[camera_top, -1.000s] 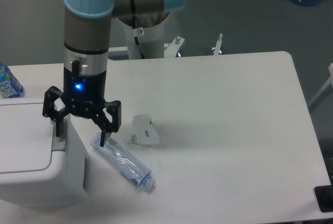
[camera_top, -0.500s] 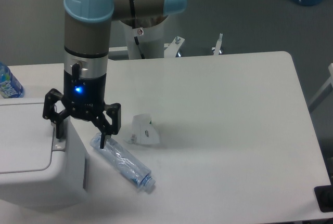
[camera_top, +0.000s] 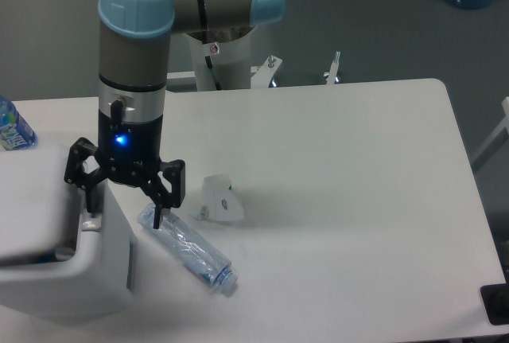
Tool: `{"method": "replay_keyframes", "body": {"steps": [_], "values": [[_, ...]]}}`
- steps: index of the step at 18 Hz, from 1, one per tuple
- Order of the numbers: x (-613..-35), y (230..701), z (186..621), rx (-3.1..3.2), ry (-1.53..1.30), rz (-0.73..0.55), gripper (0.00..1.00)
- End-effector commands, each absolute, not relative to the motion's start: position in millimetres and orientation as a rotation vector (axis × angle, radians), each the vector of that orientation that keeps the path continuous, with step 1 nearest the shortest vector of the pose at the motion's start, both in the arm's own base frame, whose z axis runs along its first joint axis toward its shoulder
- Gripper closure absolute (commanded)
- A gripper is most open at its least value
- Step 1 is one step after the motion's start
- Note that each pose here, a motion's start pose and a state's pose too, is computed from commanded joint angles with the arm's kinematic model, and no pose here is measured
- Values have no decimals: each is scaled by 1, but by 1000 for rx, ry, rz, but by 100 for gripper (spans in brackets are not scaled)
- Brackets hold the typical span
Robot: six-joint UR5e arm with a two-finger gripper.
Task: Open the trash can
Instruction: 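Push the lid edge down with the gripper to tilt the lid open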
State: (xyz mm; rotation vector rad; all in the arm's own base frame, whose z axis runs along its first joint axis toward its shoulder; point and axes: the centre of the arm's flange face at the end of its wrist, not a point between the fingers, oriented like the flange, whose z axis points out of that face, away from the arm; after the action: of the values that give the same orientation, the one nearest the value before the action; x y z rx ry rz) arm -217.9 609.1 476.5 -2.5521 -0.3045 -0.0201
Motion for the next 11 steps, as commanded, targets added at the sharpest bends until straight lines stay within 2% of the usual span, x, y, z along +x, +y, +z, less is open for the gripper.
{"method": "replay_keyframes", "body": {"steps": [4, 11], "values": [[-218, 609, 486, -2537, -297, -9, 0], [-246, 607, 535, -2448, -301, 77, 0]]}}
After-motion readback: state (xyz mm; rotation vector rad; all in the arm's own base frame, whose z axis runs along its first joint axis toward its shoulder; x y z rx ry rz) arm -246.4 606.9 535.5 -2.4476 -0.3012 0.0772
